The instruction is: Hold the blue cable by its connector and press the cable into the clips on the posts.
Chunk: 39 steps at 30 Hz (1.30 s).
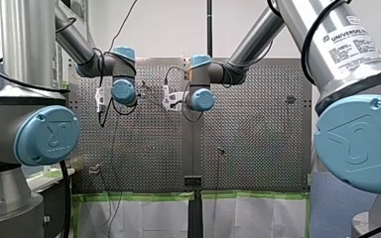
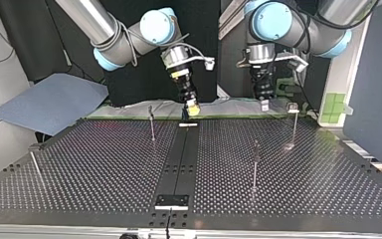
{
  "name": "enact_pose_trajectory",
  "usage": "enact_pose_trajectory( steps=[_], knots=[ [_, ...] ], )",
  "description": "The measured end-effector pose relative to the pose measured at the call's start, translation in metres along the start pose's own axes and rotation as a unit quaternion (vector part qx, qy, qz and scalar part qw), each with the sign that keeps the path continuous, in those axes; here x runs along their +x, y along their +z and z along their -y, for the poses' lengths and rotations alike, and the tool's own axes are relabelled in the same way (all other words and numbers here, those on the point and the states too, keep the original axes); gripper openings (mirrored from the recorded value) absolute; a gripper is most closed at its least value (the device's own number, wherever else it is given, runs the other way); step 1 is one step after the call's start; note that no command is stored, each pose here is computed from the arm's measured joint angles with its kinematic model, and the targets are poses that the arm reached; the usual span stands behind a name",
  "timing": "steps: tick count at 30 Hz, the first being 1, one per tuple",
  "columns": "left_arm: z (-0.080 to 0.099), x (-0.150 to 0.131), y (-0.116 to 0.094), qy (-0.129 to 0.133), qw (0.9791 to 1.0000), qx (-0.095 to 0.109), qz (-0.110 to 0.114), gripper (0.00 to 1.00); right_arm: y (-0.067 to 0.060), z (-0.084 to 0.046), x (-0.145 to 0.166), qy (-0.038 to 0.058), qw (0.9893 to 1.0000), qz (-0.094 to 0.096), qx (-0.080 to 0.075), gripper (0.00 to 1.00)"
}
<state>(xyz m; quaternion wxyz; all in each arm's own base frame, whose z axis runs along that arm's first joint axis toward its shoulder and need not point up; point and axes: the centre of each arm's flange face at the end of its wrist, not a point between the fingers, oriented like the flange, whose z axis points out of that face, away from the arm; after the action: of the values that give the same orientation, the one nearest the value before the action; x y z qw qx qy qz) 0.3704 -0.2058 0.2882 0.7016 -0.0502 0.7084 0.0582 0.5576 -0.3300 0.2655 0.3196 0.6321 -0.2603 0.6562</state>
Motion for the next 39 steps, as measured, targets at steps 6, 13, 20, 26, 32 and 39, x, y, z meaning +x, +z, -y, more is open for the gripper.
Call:
enact_pose_trajectory(
  steps=[6,13,20,26,32,39],
  knots=[
    [-0.011,-0.005,-0.005,0.008,0.9996,-0.021,-0.014,0.02,0.009,0.002,0.015,0.0006,1.0000,-0.006,0.006,0.00],
    [-0.018,-0.009,0.001,0.018,0.9988,-0.030,-0.034,0.02,0.020,0.002,0.034,0.0023,0.9999,-0.013,0.009,0.00],
    [-0.022,-0.016,0.007,0.012,0.9982,-0.028,-0.053,0.02,0.024,0.002,0.042,0.0023,0.9998,-0.017,0.009,0.00],
    [-0.026,-0.022,0.012,0.012,0.9973,-0.011,-0.072,0.02,0.026,0.002,0.045,0.0057,0.9998,-0.019,0.008,0.00],
    [-0.033,-0.029,0.017,0.004,0.9962,0.000,-0.087,0.02,0.032,0.001,0.053,0.0098,0.9995,-0.028,0.010,0.00],
    [-0.032,-0.053,0.015,-0.004,0.9968,0.021,-0.077,0.02,0.037,0.000,0.059,0.0184,0.9991,-0.035,0.016,0.00]
  ],
)
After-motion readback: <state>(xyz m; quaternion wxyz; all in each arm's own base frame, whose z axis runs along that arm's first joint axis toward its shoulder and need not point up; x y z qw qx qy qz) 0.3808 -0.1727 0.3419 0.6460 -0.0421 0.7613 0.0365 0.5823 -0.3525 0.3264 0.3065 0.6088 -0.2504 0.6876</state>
